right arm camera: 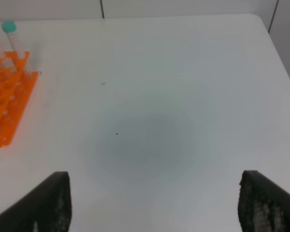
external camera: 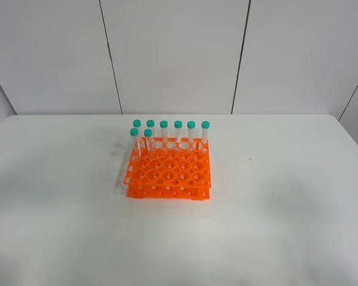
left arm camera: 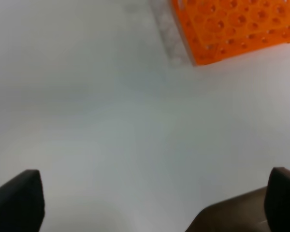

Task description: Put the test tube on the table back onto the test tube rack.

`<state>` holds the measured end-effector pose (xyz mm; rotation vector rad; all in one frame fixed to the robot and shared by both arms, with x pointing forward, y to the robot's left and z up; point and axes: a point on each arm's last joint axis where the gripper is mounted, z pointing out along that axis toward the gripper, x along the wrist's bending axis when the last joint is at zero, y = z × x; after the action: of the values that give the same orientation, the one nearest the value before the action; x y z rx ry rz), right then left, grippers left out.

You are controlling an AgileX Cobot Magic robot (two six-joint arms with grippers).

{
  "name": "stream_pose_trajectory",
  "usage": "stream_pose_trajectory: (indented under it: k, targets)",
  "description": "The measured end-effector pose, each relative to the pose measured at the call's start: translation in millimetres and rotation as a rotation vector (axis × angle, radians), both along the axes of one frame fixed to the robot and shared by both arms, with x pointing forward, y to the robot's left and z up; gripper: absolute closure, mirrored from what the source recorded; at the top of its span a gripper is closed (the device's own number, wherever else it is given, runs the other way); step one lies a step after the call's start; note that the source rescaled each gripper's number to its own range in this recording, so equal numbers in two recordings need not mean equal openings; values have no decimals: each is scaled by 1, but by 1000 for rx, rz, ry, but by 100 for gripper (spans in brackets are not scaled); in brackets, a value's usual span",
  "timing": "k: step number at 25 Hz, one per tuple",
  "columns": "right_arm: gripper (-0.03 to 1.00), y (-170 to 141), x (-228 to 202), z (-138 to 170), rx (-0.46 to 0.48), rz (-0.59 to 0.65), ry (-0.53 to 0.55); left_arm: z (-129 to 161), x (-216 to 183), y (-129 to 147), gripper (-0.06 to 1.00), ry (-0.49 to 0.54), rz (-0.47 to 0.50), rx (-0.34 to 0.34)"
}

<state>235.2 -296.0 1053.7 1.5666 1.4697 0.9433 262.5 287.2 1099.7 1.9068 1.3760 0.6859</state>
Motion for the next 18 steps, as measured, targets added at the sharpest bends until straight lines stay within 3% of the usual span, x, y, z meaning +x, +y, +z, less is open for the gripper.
stream_pose_trajectory:
  k: [6, 11, 18]
  targets:
    - [12, 0, 0, 0, 1, 1, 0, -40, -5, 0, -6, -72, 32, -34]
    - [12, 0, 0, 0, 1, 1, 0, -48, -13, 0, -6, -93, 43, -45]
    - [12, 0, 0, 0, 1, 1, 0, -48, -30, 1, -6, -203, 77, -55]
